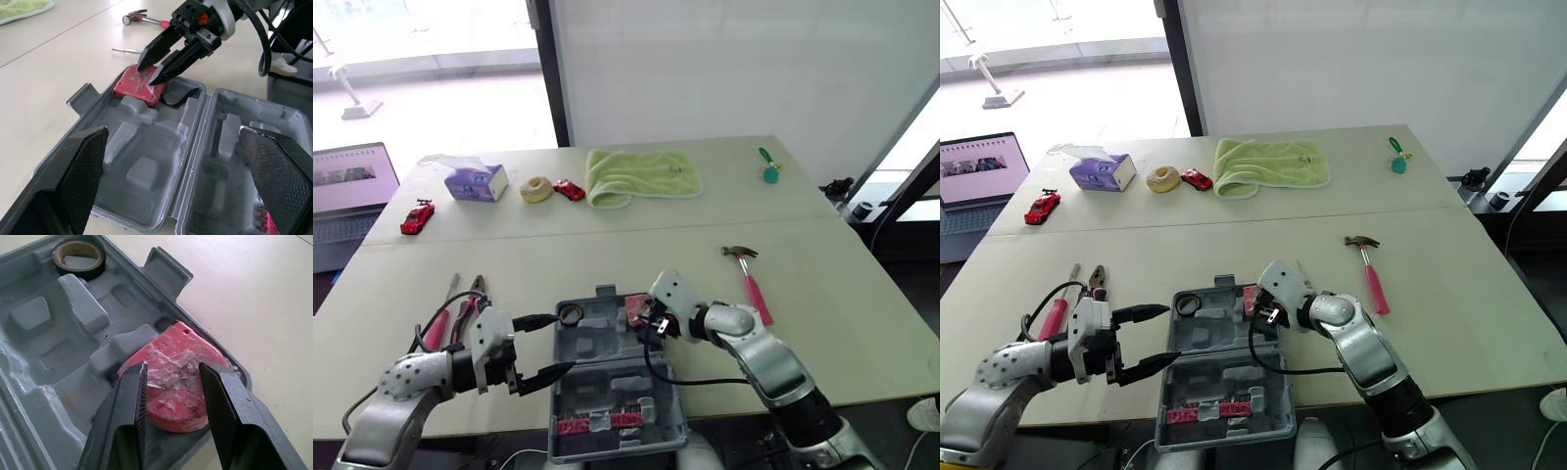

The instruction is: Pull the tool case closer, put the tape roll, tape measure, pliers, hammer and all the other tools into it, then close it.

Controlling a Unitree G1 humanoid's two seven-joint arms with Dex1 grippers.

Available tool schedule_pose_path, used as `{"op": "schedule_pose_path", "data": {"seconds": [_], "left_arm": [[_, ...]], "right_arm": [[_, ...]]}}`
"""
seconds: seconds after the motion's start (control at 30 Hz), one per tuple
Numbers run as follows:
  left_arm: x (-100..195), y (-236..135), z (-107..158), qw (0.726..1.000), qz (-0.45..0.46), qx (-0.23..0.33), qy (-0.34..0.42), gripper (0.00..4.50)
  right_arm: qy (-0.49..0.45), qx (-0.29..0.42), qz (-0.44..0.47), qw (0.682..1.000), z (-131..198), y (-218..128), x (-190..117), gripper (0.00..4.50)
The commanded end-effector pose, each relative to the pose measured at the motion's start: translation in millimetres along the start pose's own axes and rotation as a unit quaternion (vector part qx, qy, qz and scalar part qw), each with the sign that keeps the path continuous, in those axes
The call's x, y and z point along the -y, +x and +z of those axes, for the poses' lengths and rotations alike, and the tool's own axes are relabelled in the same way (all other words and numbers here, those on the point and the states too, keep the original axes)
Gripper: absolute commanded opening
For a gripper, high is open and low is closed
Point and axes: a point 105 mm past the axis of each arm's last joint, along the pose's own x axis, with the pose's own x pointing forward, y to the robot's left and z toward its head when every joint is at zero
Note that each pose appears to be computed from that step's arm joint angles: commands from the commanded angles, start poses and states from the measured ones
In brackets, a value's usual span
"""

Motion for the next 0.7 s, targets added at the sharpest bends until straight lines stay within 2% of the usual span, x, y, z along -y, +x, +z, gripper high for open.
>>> {"op": "schedule_pose_path", "data": {"seconds": [0.03, 0.17, 0.33, 0.57, 0.6, 0.7], "left_arm": [[0.1, -1.1, 6.8, 1.0, -0.002, 0.006, 0.019, 4.5], [0.1, -0.7, 9.7, 1.0, -0.004, 0.008, 0.022, 4.5], [0.6, -1.0, 10.8, 1.0, -0.004, 0.009, 0.023, 4.5], [0.0, 0.3, 11.5, 1.0, -0.004, 0.01, 0.023, 4.5], [-1.4, 0.2, 11.1, 1.0, -0.002, 0.01, 0.023, 4.5], [-6.5, -1.9, 10.5, 1.0, 0.009, 0.01, 0.022, 4.5]], "right_arm": [[0.025, -0.052, 0.007, 0.998, -21.3, 5.3, -2.2, 1.74], [0.108, -0.133, 0.01, 0.985, -56.4, 4.4, -7.2, 1.74], [0.136, -0.179, 0.016, 0.974, -75.7, 2.5, -14.4, 1.74], [0.132, -0.182, 0.024, 0.974, -75.5, 8.4, -21.6, 1.74], [0.122, -0.155, 0.022, 0.98, -63.9, 9.9, -19.1, 1.74], [0.07, -0.004, 0.004, 0.998, 3.6, 2.9, -1.8, 1.74]]}}
